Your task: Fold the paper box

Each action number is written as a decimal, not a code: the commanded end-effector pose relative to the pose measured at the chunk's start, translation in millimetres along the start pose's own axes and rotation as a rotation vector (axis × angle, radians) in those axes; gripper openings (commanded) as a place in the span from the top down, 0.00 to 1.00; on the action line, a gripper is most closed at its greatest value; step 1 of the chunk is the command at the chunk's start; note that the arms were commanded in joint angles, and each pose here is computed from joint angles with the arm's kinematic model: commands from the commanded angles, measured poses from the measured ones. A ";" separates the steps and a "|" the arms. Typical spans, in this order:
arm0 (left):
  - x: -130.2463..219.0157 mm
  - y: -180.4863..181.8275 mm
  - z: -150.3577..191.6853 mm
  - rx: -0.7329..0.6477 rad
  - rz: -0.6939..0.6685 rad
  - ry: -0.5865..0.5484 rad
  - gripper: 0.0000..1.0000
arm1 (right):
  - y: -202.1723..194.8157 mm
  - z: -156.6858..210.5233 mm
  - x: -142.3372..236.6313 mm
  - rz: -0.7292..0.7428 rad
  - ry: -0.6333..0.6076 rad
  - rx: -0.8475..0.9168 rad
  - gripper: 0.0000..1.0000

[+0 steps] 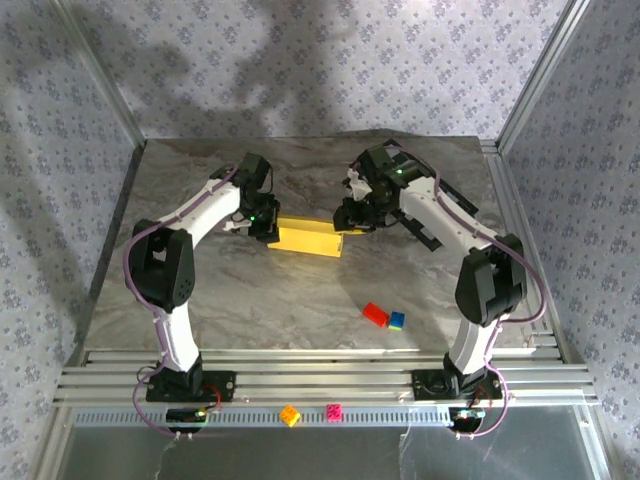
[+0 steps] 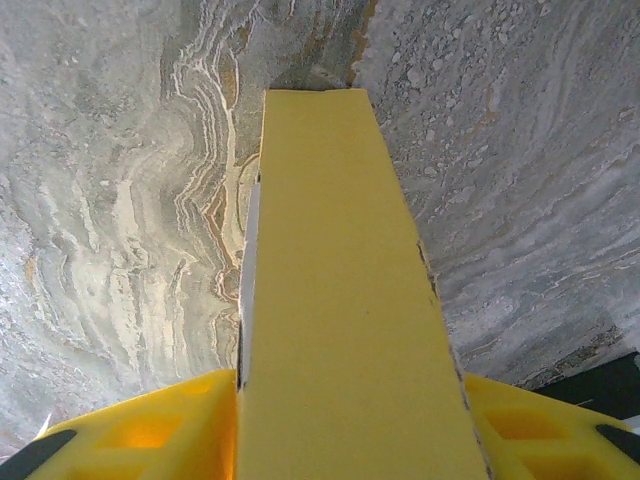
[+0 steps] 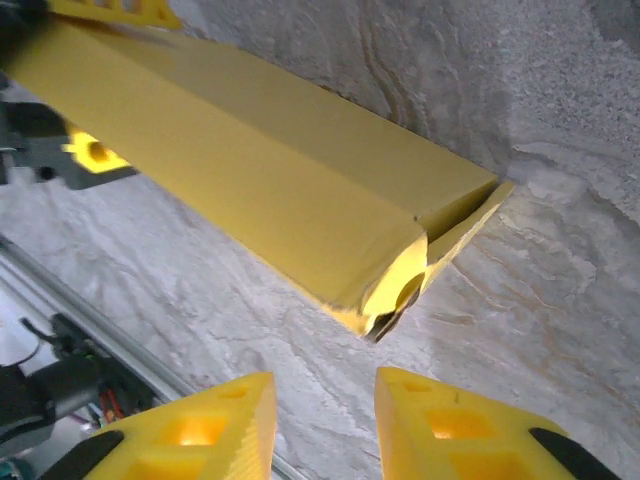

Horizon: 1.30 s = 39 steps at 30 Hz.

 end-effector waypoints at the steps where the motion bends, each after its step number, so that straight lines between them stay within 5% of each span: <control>1: 4.3 5.0 2.8 0.004 -0.003 0.010 0.52 | 12.9 -1.2 25.0 -0.125 -0.057 -0.088 0.61; 10: 3.3 6.0 0.5 0.005 -0.003 0.003 0.52 | -15.4 -25.2 24.2 -0.225 -0.150 -0.488 0.54; 17: 3.9 5.7 0.5 0.004 0.000 0.002 0.52 | -23.9 -34.7 1.8 -0.318 -0.166 -0.753 0.61; 39: 3.9 3.0 -0.2 0.006 0.003 0.004 0.52 | -17.0 -18.9 -12.6 -0.239 -0.020 -0.725 0.71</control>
Point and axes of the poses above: each hand's point on the last joint's axis, 136 mm out from that joint toward the fingers, its own x axis back along the fingers, its own y axis along the line the jaws close on, z = x × y, the point moved 3 cm from there along x, back along the fingers, and after that the axes turned 1 degree about x, right-handed, at the moved point
